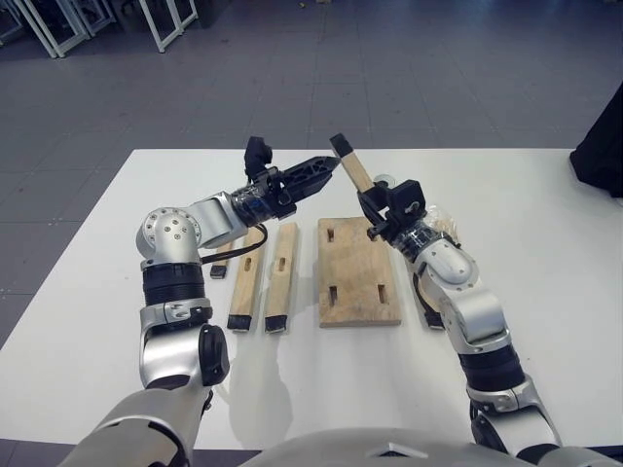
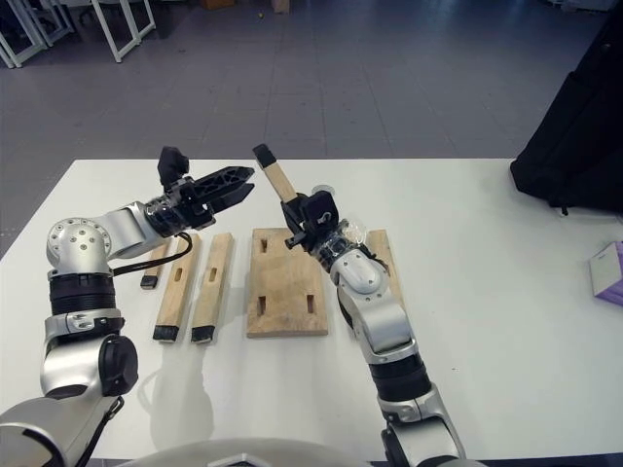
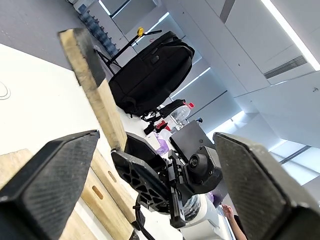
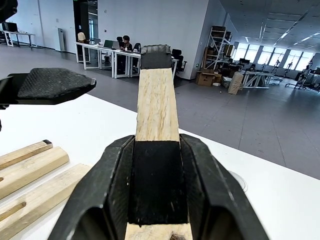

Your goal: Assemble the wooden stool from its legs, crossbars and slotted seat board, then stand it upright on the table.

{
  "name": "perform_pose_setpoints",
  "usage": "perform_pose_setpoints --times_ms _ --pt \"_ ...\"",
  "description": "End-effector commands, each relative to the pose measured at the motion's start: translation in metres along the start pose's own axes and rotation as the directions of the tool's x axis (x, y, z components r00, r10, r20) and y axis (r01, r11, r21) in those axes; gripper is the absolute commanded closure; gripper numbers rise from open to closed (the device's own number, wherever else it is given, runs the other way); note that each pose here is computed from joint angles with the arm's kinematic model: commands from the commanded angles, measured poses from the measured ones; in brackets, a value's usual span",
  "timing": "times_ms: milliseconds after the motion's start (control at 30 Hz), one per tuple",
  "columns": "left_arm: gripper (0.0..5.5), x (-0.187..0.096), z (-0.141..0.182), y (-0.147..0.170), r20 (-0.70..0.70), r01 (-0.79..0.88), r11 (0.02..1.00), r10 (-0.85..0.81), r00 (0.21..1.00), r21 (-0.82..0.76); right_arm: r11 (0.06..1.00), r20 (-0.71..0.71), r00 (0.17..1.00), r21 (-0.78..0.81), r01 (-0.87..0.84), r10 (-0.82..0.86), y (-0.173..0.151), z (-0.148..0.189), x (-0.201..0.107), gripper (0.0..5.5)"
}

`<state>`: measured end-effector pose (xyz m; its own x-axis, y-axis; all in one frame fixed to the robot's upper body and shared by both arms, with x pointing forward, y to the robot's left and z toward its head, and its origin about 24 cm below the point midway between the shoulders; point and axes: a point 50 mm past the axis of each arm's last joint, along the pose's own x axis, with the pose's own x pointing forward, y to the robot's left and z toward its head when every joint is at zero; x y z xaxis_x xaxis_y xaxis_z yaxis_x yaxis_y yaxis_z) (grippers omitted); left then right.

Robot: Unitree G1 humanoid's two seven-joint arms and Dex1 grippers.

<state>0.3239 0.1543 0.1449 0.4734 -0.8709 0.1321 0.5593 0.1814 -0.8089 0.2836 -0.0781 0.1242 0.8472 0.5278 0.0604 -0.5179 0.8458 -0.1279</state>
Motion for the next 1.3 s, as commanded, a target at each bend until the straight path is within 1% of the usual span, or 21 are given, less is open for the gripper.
perform_pose_setpoints --times_ms 33,167,267,400,433,467,533,667,700,833,867,900,1067,1100,1300 --pt "1.29 0.000 0.003 0.016 0.017 -0.096 0.994 0.097 0.995 -0.048 0.994 -0.012 0.995 0.030 -0.103 0.104 0.030 -0.005 -0.006 4.21" --pt "1.29 -0.001 0.006 0.027 0.038 -0.146 0.986 0.149 0.988 -0.074 0.987 -0.024 0.988 0.039 -0.155 0.156 0.044 -0.008 -0.011 4.21" --pt "1.29 0.001 0.010 0.025 0.060 -0.112 0.988 0.119 0.991 -0.104 0.985 -0.039 0.985 0.041 -0.165 0.167 0.048 -0.013 -0.013 4.21" --pt "1.95 -0.001 0.015 0.008 0.060 0.025 0.991 -0.018 0.998 -0.130 0.987 -0.048 0.986 0.045 -0.157 0.159 0.048 -0.017 -0.013 4.21" --pt "2.00 -0.002 0.015 0.004 0.051 0.046 0.990 -0.040 0.998 -0.133 0.987 -0.050 0.986 0.047 -0.156 0.158 0.048 -0.017 -0.014 4.21" --pt "2.25 -0.002 0.014 0.002 0.040 0.057 0.990 -0.052 0.998 -0.132 0.987 -0.053 0.986 0.049 -0.156 0.159 0.049 -0.019 -0.015 4.21" --pt "2.54 -0.002 0.013 0.000 0.028 0.061 0.989 -0.058 0.998 -0.132 0.986 -0.056 0.986 0.051 -0.156 0.159 0.050 -0.020 -0.015 4.21" --pt "3.13 0.001 0.005 0.014 -0.006 -0.055 0.995 0.055 0.998 -0.083 0.987 -0.057 0.987 0.054 -0.149 0.152 0.051 -0.020 -0.016 4.22" --pt "3.19 0.000 0.004 0.016 -0.007 -0.079 0.994 0.079 0.997 -0.069 0.987 -0.058 0.986 0.054 -0.154 0.157 0.051 -0.020 -0.016 4.22" --pt "3.88 -0.001 0.001 0.024 -0.007 -0.149 0.988 0.149 0.989 -0.029 0.985 -0.064 0.984 0.055 -0.162 0.166 0.051 -0.021 -0.015 4.22" --pt "3.92 -0.002 0.001 0.025 -0.001 -0.155 0.987 0.155 0.988 -0.033 0.985 -0.066 0.984 0.056 -0.161 0.165 0.051 -0.021 -0.015 4.22" --pt "4.14 -0.002 0.001 0.025 0.007 -0.154 0.987 0.155 0.988 -0.042 0.985 -0.067 0.984 0.057 -0.160 0.164 0.051 -0.021 -0.015 4.22" --pt "4.91 -0.003 0.002 0.023 0.018 -0.127 0.989 0.128 0.992 -0.075 0.987 -0.070 0.986 0.059 -0.147 0.151 0.050 -0.020 -0.016 4.22" --pt "5.02 -0.003 0.002 0.021 0.014 -0.117 0.990 0.118 0.993 -0.078 0.988 -0.070 0.987 0.060 -0.144 0.148 0.050 -0.020 -0.015 4.22" --pt "5.02 -0.002 -0.004 0.018 -0.009 -0.092 0.992 0.092 0.996 -0.091 0.990 -0.070 0.988 0.060 -0.130 0.134 0.049 -0.019 -0.014 4.22"
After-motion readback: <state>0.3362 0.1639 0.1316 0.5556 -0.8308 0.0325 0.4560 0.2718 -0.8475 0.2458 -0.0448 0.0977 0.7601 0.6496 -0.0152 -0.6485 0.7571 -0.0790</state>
